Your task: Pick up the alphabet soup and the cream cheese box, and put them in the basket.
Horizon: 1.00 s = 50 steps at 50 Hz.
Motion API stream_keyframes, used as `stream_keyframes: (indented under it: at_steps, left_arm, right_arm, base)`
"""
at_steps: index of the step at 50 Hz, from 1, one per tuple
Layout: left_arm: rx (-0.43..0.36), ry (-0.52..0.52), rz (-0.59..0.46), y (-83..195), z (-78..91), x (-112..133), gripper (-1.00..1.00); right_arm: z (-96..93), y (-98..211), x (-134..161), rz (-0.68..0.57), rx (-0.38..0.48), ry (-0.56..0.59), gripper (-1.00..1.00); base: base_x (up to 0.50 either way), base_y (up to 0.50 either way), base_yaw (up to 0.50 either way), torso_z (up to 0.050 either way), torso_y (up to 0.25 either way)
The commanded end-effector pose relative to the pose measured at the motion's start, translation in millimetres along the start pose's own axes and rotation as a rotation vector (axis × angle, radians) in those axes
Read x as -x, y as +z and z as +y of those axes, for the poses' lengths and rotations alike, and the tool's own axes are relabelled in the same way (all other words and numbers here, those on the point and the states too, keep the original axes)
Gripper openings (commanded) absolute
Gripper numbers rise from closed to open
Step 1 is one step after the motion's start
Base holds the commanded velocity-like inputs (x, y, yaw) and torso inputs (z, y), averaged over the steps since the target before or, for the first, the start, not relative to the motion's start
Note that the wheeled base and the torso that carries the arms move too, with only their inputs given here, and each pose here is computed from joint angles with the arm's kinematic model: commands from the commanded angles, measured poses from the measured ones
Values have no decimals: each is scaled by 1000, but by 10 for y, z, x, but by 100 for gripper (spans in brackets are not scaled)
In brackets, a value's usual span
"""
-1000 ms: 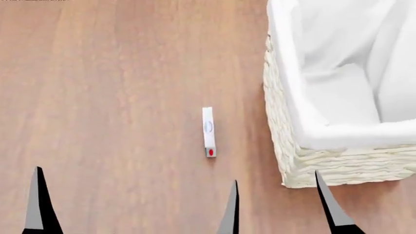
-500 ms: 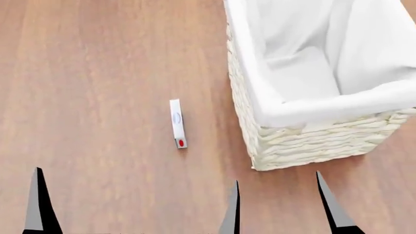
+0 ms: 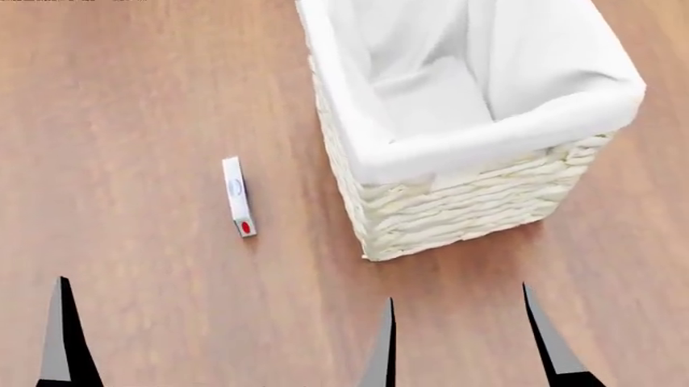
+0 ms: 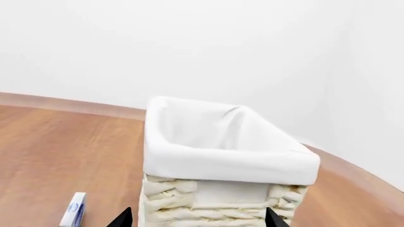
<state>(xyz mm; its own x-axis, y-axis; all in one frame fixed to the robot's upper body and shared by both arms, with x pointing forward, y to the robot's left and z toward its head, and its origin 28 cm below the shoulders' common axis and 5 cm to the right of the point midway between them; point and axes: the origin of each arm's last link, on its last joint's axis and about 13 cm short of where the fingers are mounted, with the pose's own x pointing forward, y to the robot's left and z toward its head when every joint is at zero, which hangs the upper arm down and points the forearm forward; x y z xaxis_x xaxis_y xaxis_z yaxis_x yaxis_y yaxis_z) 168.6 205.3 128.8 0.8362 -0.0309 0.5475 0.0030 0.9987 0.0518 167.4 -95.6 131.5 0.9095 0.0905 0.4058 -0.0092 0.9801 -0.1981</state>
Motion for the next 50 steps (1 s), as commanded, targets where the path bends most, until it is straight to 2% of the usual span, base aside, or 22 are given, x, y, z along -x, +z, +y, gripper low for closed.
stream_keyframes:
  at_steps: [1,19,33,46,50]
  left_arm:
    - [-2,0,0,-2,1,2,100]
    - [-2,4,1,-6,3,4,100]
    - [1,2,9,-38,5,7,100]
    - [12,-25,7,-35,-35,-5,100]
    - [11,-32,10,-51,-49,-4,100]
  right_arm:
    - [-9,33,-20,0,-4,0,100]
    - [3,-7,2,-4,-9,-3,100]
    - [11,56,96,36,-29,-35,100]
    - [2,104,244,95,-3,-51,100]
    - [-10,200,276,95,-1,-39,100]
  base:
    - [0,0,-336,0,0]
    - [0,0,-323,0,0]
    - [0,0,-6,0,0]
    - [0,0,0,0,0]
    - [0,0,0,0,0]
